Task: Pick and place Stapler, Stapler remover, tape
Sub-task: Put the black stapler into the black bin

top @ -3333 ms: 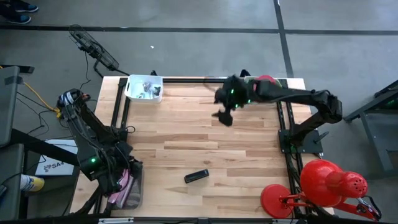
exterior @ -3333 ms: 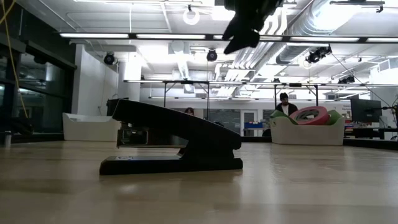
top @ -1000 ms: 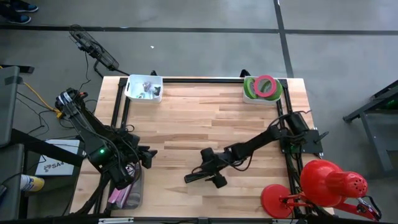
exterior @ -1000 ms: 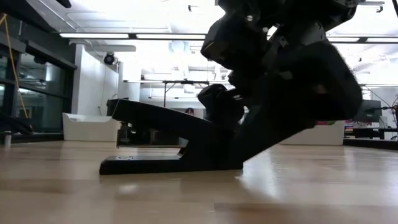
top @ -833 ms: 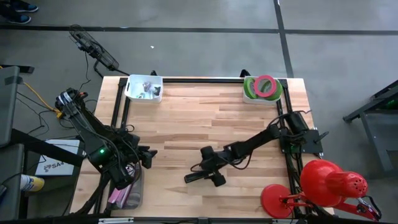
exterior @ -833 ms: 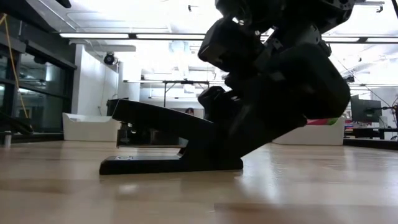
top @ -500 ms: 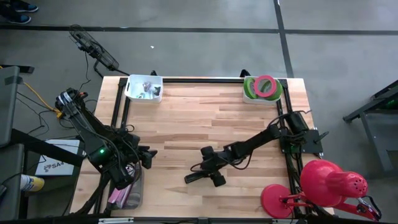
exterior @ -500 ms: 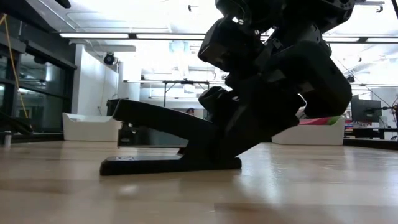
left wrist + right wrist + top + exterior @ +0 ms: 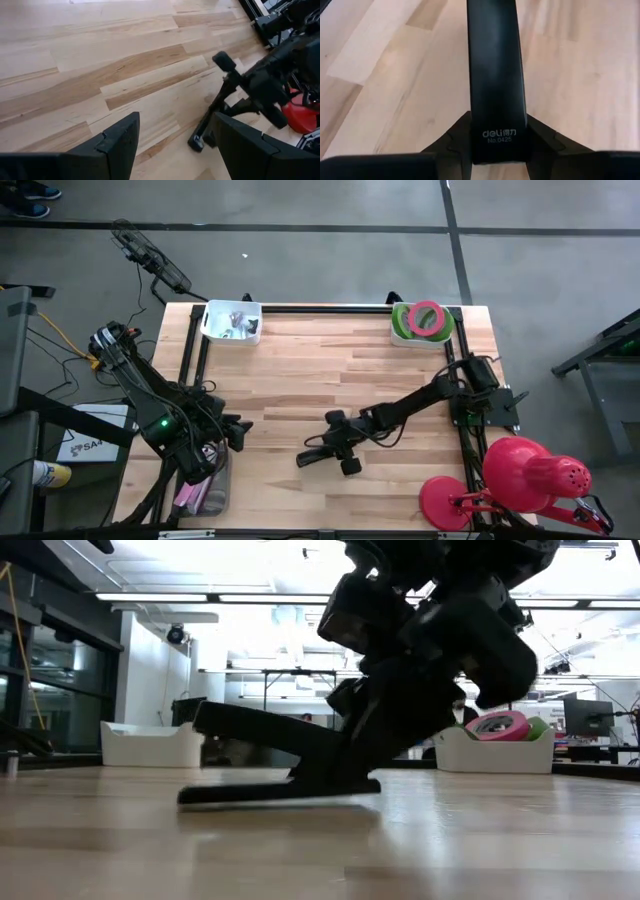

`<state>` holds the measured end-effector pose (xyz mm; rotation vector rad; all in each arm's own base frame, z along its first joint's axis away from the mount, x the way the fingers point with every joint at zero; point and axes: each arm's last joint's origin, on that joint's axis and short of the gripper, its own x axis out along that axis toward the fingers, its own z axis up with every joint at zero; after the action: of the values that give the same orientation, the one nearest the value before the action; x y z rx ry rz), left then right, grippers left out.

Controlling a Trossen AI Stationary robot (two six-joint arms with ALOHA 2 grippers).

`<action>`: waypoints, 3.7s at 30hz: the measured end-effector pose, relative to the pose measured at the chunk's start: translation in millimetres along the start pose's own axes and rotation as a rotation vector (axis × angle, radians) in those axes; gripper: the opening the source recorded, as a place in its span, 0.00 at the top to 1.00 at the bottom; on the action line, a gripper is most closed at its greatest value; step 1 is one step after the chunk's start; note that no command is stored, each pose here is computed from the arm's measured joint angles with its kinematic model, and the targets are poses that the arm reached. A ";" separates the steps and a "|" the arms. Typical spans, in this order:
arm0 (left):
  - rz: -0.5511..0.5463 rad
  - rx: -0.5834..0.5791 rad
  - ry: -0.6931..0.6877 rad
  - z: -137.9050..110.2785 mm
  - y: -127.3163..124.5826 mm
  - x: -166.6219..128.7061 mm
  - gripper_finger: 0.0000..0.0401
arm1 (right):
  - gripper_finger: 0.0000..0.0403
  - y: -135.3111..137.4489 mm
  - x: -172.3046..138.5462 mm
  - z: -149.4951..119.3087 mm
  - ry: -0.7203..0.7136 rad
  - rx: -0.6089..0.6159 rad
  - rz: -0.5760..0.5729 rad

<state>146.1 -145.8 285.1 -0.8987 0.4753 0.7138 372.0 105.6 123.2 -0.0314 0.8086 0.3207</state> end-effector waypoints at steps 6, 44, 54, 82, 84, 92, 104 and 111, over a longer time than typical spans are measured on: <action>-0.010 -0.001 -0.018 0.5 -0.4 0.0 0.39 | 0.71 -14.6 -22.1 13.7 -0.044 0.091 -0.025; -0.273 0.484 -0.531 89.1 -88.6 34.9 0.39 | 0.71 -97.7 -221.5 97.1 -0.886 0.055 -0.078; -0.338 0.497 -0.612 126.7 -94.4 47.8 0.39 | 0.71 -109.1 -230.9 96.1 -0.923 0.008 -0.006; -0.432 0.544 -0.698 145.4 -99.4 46.8 0.39 | 0.71 -113.6 -227.9 97.1 -0.948 0.004 0.022; -0.431 0.544 -0.699 145.5 -99.4 46.9 0.39 | 0.71 -113.6 -228.0 97.1 -0.948 0.005 0.020; -0.407 0.544 -0.687 144.7 -98.0 48.7 0.39 | 0.71 -118.3 -229.7 95.5 -0.946 0.014 0.000; -0.359 0.559 -0.683 144.0 -96.0 50.8 0.38 | 0.71 -120.1 -232.3 94.9 -0.951 0.011 -0.014; -0.363 0.574 -0.686 144.0 -96.3 50.5 0.38 | 0.71 -118.8 -229.4 93.9 -0.924 0.022 -0.010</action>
<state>262.3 -48.4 382.9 -0.1558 -0.1057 0.4682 325.2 -55.3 341.1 0.1274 -0.1050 0.2762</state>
